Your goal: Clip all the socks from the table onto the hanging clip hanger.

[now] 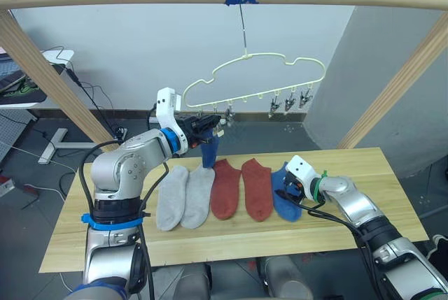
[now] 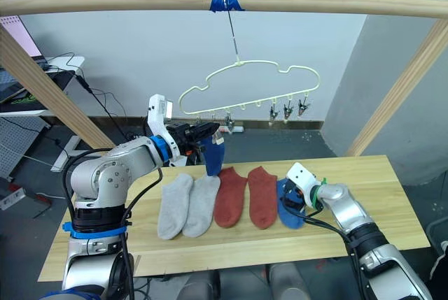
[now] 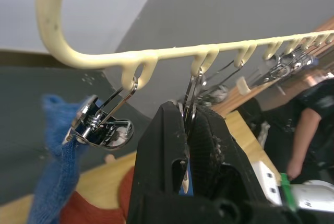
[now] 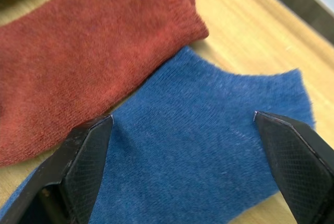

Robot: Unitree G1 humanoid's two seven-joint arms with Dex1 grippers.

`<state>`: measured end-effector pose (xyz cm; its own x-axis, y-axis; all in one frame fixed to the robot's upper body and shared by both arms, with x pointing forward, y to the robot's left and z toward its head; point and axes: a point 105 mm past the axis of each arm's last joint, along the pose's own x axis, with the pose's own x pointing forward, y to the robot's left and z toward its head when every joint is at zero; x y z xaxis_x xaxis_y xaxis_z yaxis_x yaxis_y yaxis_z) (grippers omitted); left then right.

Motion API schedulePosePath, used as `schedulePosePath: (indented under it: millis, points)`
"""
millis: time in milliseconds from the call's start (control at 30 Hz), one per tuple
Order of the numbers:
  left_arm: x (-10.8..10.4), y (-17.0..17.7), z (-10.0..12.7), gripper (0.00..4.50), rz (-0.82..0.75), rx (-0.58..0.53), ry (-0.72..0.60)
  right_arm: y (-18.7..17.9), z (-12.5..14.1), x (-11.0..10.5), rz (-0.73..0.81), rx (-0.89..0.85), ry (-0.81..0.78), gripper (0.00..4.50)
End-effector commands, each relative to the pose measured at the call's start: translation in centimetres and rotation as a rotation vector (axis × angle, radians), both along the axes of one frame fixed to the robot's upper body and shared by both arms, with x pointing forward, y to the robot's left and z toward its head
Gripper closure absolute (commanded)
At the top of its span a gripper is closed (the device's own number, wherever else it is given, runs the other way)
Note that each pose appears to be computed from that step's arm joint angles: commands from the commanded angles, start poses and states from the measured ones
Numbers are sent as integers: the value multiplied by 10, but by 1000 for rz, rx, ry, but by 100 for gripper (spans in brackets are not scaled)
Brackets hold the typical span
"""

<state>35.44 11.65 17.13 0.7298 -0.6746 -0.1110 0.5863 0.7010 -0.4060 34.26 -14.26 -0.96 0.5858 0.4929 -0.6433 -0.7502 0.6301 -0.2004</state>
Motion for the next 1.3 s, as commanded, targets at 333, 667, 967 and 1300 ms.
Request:
schedulePosePath:
  millis: [333, 667, 967, 1300]
  points:
    - [-12, 6, 9, 442, -23, -122, 91, -13, -7, 3, -18, -5, -41, 195]
    - [-10, 5, 8, 442, -24, -119, 88, -23, -2, -7, -22, 16, -59, 445]
    - [-10, 7, 6, 442, -24, -104, 83, 2, 29, -35, 103, 157, 48, 427]
    - [-10, 8, 7, 442, -29, -88, 64, 3, 44, -45, 150, 151, 76, 131]
